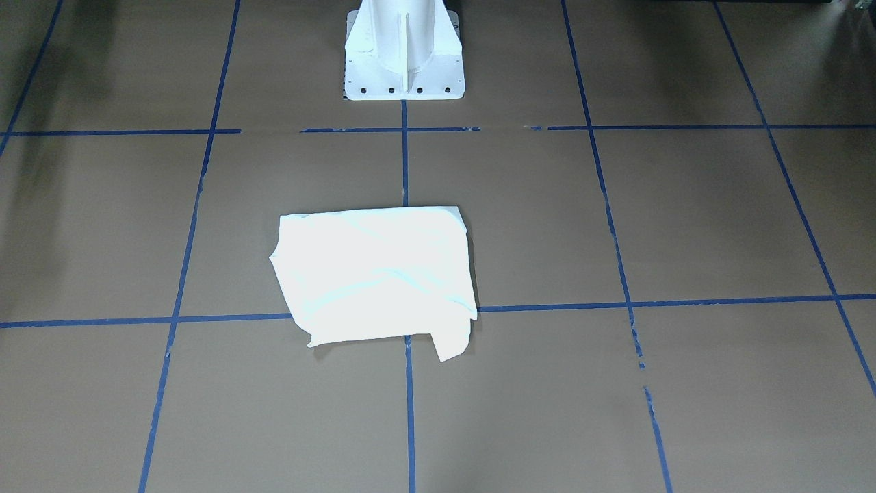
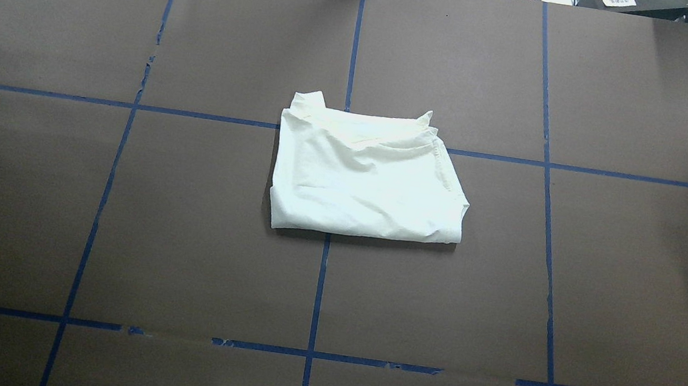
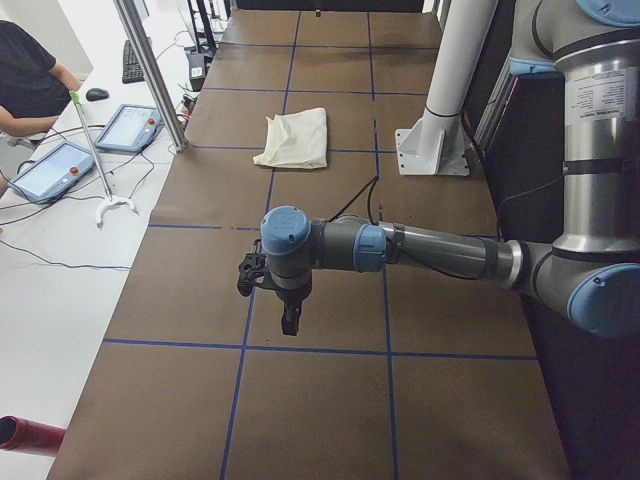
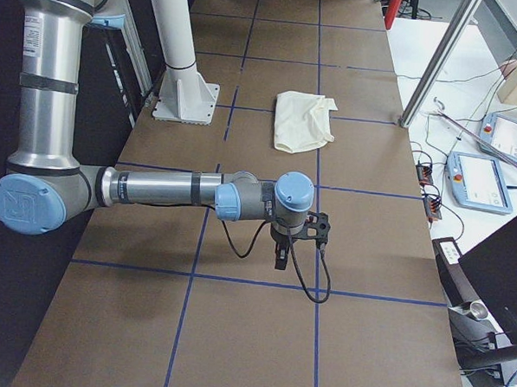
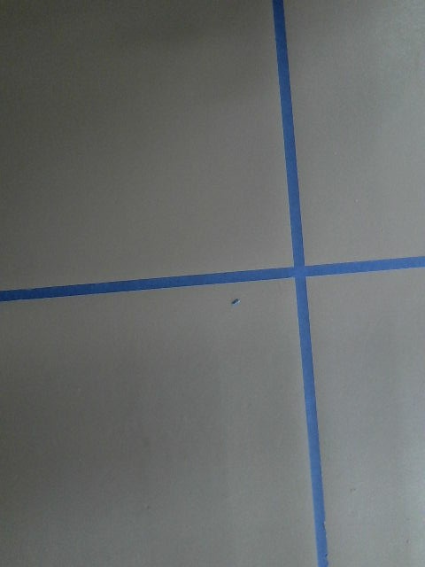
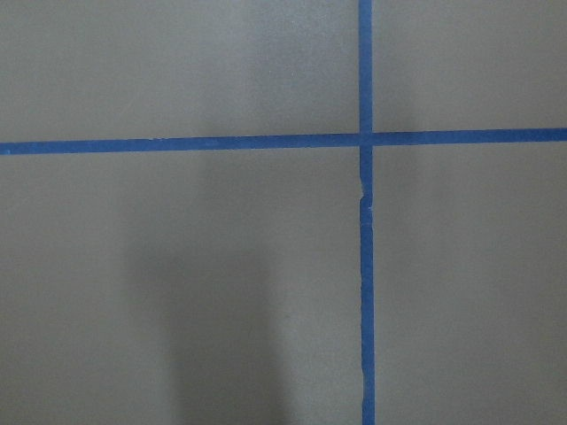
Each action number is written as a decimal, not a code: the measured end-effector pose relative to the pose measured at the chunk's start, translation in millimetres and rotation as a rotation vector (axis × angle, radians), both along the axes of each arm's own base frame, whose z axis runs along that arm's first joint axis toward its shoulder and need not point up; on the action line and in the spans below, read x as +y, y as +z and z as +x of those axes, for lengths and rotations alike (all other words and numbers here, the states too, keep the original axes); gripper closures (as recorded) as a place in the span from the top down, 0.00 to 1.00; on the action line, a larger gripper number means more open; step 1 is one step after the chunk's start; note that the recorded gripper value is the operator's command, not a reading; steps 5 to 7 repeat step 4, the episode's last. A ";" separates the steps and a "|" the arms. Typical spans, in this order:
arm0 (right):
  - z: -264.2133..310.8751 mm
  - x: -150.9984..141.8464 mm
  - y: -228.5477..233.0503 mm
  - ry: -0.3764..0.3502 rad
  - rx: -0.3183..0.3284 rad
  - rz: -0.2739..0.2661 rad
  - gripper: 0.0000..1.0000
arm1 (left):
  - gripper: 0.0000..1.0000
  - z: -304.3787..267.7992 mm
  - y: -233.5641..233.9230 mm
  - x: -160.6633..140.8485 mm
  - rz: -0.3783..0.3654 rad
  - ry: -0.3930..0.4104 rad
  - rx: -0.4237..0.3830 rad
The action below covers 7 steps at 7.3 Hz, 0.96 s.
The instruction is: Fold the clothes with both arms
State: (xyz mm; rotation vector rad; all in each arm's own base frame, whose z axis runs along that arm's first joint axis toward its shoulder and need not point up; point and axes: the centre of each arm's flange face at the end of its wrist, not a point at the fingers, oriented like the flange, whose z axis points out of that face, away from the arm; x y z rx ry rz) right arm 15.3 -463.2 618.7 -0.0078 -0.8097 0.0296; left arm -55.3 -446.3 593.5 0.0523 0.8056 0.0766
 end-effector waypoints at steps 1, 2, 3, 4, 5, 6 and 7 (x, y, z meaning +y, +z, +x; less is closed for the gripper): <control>0.1 -0.1 0.6 0.000 0.001 -0.001 1.00 | 1.00 -0.1 0.4 0.1 0.000 0.000 0.000; 0.1 -0.2 0.7 0.000 0.002 0.000 1.00 | 1.00 0.0 0.7 0.3 0.000 0.000 0.000; 0.1 -0.4 0.8 0.000 0.003 0.000 1.00 | 1.00 0.2 0.4 -0.2 0.000 0.001 0.000; 0.1 -0.6 0.7 0.000 0.003 0.001 1.00 | 1.00 0.5 -0.5 -1.0 0.002 0.001 0.000; 0.1 -0.6 0.7 0.000 0.003 0.001 1.00 | 1.00 0.5 -0.5 -1.0 0.002 0.001 0.000; 0.1 -0.6 0.7 0.000 0.003 0.001 1.00 | 1.00 0.5 -0.5 -1.0 0.002 0.001 0.000; 0.1 -0.6 0.7 0.000 0.003 0.001 1.00 | 1.00 0.5 -0.5 -1.0 0.002 0.001 0.000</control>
